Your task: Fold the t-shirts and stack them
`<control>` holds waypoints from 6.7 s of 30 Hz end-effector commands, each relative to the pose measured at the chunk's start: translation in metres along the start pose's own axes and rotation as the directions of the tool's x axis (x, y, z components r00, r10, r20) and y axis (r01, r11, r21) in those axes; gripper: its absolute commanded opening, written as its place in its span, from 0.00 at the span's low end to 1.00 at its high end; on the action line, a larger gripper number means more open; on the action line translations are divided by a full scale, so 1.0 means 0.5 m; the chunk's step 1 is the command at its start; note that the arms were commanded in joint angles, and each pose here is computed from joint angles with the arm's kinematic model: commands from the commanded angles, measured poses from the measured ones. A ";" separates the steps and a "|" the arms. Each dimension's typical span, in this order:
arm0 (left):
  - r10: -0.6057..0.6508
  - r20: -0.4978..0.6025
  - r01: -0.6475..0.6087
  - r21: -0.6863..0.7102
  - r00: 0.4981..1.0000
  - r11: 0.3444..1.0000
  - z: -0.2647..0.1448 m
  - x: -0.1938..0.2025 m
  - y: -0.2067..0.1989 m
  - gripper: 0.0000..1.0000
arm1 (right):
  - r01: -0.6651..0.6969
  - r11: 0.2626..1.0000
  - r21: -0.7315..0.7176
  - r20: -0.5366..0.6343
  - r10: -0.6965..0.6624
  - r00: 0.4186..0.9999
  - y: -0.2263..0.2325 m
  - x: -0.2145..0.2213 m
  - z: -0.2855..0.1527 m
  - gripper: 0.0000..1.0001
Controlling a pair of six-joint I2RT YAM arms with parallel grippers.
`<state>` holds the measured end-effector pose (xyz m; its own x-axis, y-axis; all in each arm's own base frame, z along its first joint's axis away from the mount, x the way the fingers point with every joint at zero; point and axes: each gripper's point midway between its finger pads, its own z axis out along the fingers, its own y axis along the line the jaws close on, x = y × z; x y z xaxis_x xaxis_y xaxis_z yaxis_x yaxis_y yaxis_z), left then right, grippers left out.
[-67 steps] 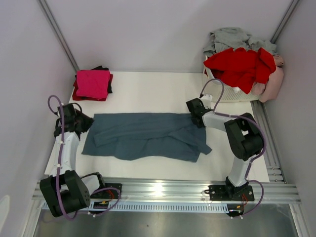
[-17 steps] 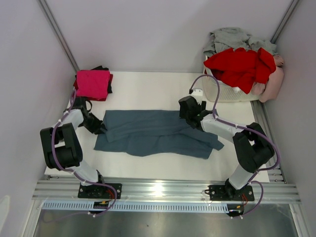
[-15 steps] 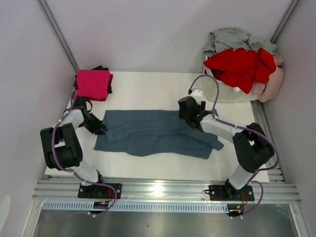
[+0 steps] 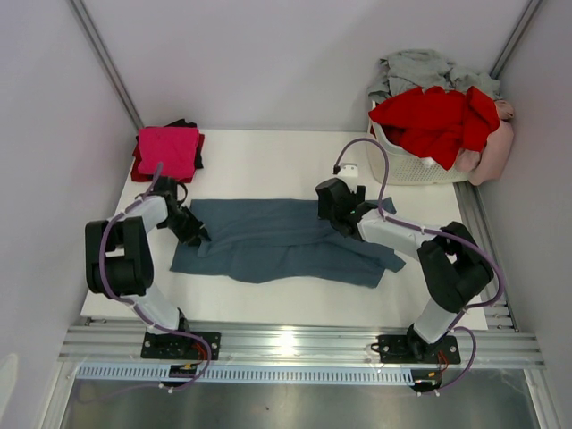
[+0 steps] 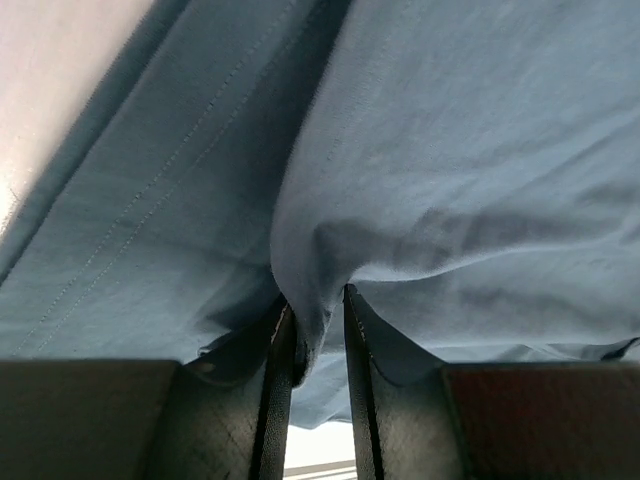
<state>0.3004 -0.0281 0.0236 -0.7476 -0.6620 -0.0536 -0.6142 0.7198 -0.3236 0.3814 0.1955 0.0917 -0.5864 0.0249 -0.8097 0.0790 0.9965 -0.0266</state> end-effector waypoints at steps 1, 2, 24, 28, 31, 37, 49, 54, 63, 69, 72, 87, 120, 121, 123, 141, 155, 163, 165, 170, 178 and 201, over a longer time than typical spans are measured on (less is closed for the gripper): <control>0.013 0.001 -0.013 0.000 1.000 1.000 0.001 -0.005 -0.003 0.28 | -0.012 1.000 0.005 0.039 0.012 0.999 0.008 -0.030 -0.005 0.78; 0.012 0.008 -0.012 -0.001 1.000 1.000 0.000 -0.008 -0.003 0.26 | -0.011 1.000 0.004 0.041 0.011 0.999 0.006 -0.030 -0.006 0.77; 0.053 0.342 -0.019 -0.103 0.938 0.994 -0.189 -0.202 -0.042 0.01 | 0.034 0.997 0.072 -0.019 -0.033 0.999 -0.047 0.045 0.016 0.75; 0.057 0.351 -0.008 -0.140 0.935 0.990 -0.182 -0.223 -0.034 0.01 | 0.037 0.995 0.094 -0.025 -0.035 0.999 -0.066 0.052 0.018 0.75; 0.053 0.345 -0.001 -0.148 0.937 0.989 -0.175 -0.226 -0.026 0.01 | 0.033 0.990 0.134 -0.031 -0.029 0.999 -0.087 0.052 0.023 0.75; 0.045 0.351 0.002 -0.132 0.935 0.991 -0.176 -0.229 -0.031 0.00 | 0.027 0.977 0.210 -0.063 -0.014 0.998 -0.113 0.059 0.038 0.75; 0.023 0.391 0.023 -0.110 0.920 0.994 -0.198 -0.244 -0.029 0.01 | -0.061 0.989 0.137 -0.050 0.069 0.996 -0.088 0.058 0.040 0.69; 0.020 0.401 0.025 -0.107 0.916 0.994 -0.203 -0.246 -0.029 0.01 | -0.096 0.995 0.038 -0.002 0.096 0.995 -0.063 0.031 0.010 0.65; -0.029 0.396 0.068 -0.086 0.918 0.994 -0.192 -0.235 -0.015 0.01 | -0.187 0.950 0.251 0.019 0.188 0.982 -0.154 -0.008 0.072 0.59; -0.032 0.410 0.072 -0.082 0.911 0.994 -0.203 -0.234 -0.011 0.00 | -0.223 0.934 0.279 -0.007 0.234 0.972 -0.174 -0.003 0.109 0.41; -0.036 0.412 0.075 -0.079 0.911 0.994 -0.206 -0.235 -0.011 0.01 | -0.215 0.935 0.283 -0.022 0.231 0.973 -0.174 0.012 0.124 0.37; -0.028 0.428 0.064 -0.071 0.904 0.995 -0.221 -0.238 -0.017 0.01 | -0.199 0.932 0.302 -0.093 0.237 0.967 -0.183 0.069 0.173 0.32; -0.078 0.490 0.166 -0.140 0.869 0.976 -0.257 -0.284 0.064 0.01 | -0.260 0.910 0.322 -0.098 0.305 0.947 -0.220 0.067 0.199 0.00; -0.076 0.490 0.164 -0.138 0.869 0.977 -0.257 -0.287 0.062 0.01 | -0.262 0.909 0.325 -0.096 0.307 0.947 -0.224 0.065 0.200 0.00; -0.077 0.481 0.157 -0.129 0.873 0.979 -0.251 -0.287 0.058 0.01 | -0.271 0.906 0.325 -0.084 0.313 0.946 -0.227 0.054 0.201 0.00; -0.062 0.429 0.116 -0.100 0.901 0.988 -0.210 -0.278 0.043 0.02 | -0.281 0.914 0.292 -0.073 0.314 0.947 -0.222 0.009 0.228 0.00; -0.066 0.433 0.124 -0.108 0.899 0.986 -0.202 -0.271 0.049 0.02 | -0.301 0.949 0.096 -0.090 0.310 0.947 -0.155 -0.011 0.202 0.20; -0.073 0.440 0.142 -0.126 0.895 0.982 -0.201 -0.272 0.058 0.02 | -0.294 0.954 -0.050 -0.093 0.289 0.953 -0.084 -0.038 0.180 0.26; -0.075 0.446 0.146 -0.126 0.892 0.981 -0.203 -0.275 0.058 0.02 | -0.284 0.956 -0.067 -0.099 0.277 0.956 -0.074 -0.036 0.175 0.26; -0.082 0.443 0.151 -0.124 0.893 0.981 -0.198 -0.272 0.060 0.02 | -0.287 0.951 -0.117 -0.118 0.274 0.954 -0.040 -0.023 0.186 0.27; -0.078 0.441 0.154 -0.138 0.894 0.978 -0.193 -0.265 0.069 0.01 | -0.296 0.951 -0.085 -0.202 0.274 0.940 -0.031 0.042 0.229 0.18; -0.065 0.453 0.160 -0.174 0.889 0.972 -0.198 -0.274 0.081 0.01 | -0.363 0.910 0.202 -0.243 0.406 0.881 -0.196 0.063 0.233 0.00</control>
<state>0.3486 0.1022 0.0998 -0.5340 -0.7417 -0.4058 -0.7548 0.6345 -0.1665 0.4710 0.1276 0.0210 -0.6375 0.4441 -0.6296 0.3483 0.8950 0.2787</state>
